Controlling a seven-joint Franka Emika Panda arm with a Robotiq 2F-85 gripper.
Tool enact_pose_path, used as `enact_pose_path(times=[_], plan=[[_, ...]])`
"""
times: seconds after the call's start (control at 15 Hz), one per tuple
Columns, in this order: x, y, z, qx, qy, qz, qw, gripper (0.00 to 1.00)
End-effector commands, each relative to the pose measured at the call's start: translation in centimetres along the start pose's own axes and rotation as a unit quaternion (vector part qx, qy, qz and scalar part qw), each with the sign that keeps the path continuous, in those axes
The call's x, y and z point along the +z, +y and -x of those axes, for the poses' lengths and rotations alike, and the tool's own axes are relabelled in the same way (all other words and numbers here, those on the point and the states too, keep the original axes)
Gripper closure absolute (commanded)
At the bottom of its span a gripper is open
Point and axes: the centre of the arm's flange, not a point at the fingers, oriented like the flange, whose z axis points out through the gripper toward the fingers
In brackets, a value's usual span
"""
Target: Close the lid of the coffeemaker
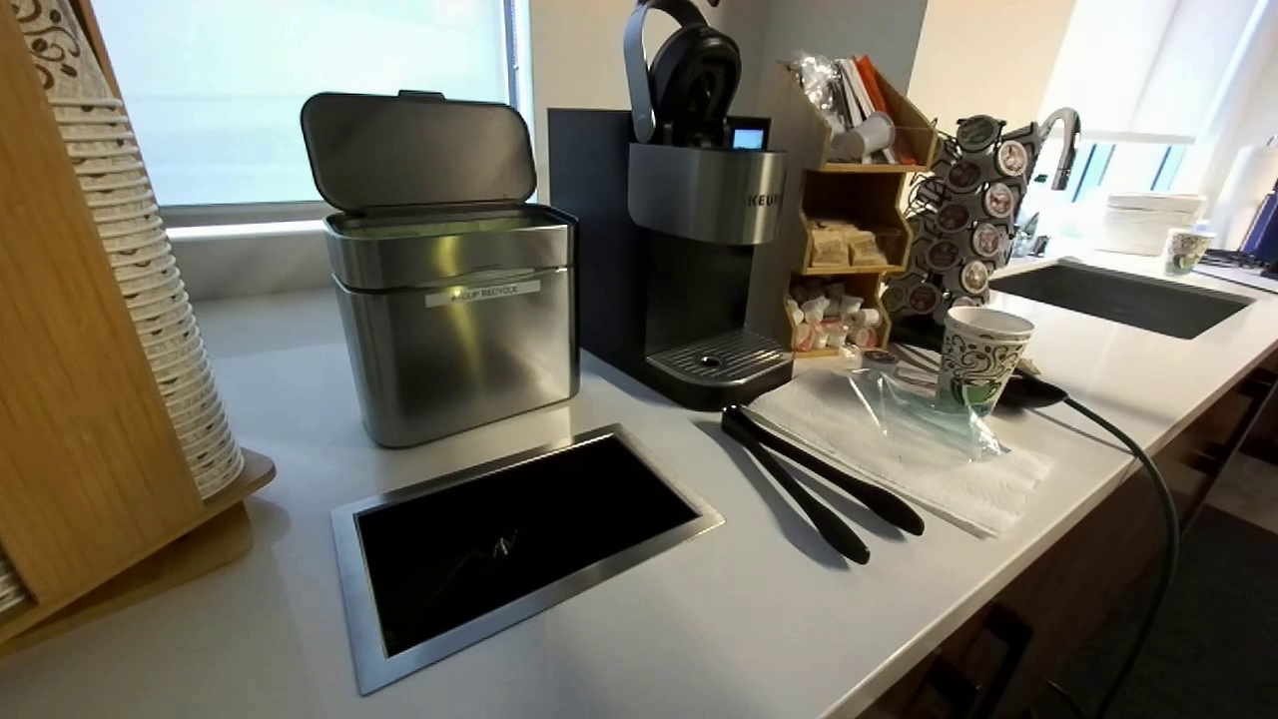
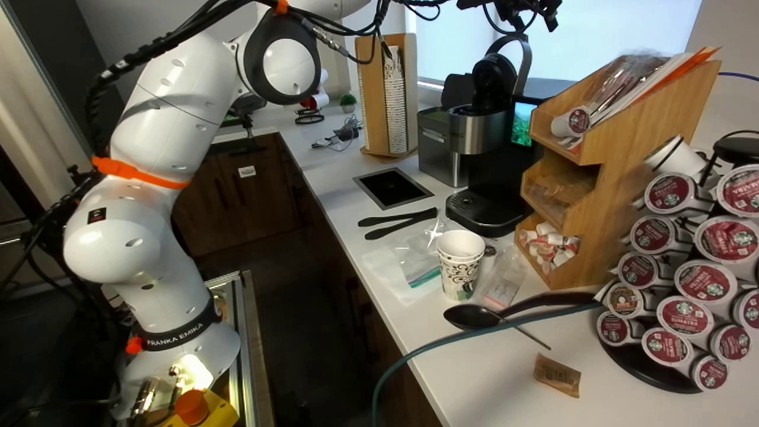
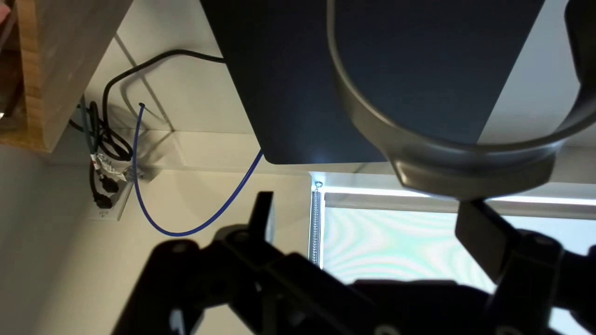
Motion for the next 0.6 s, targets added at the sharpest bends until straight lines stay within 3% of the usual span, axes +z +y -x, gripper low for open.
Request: enact_pose_path(times=[0.0, 0.53], plan=[[0.5, -0.6, -4.2, 0.014, -0.03, 0.004, 0.9995, 0.0], [-3.0, -0.9, 0.5, -0.02, -0.145, -0.011, 0.9892, 0.0]])
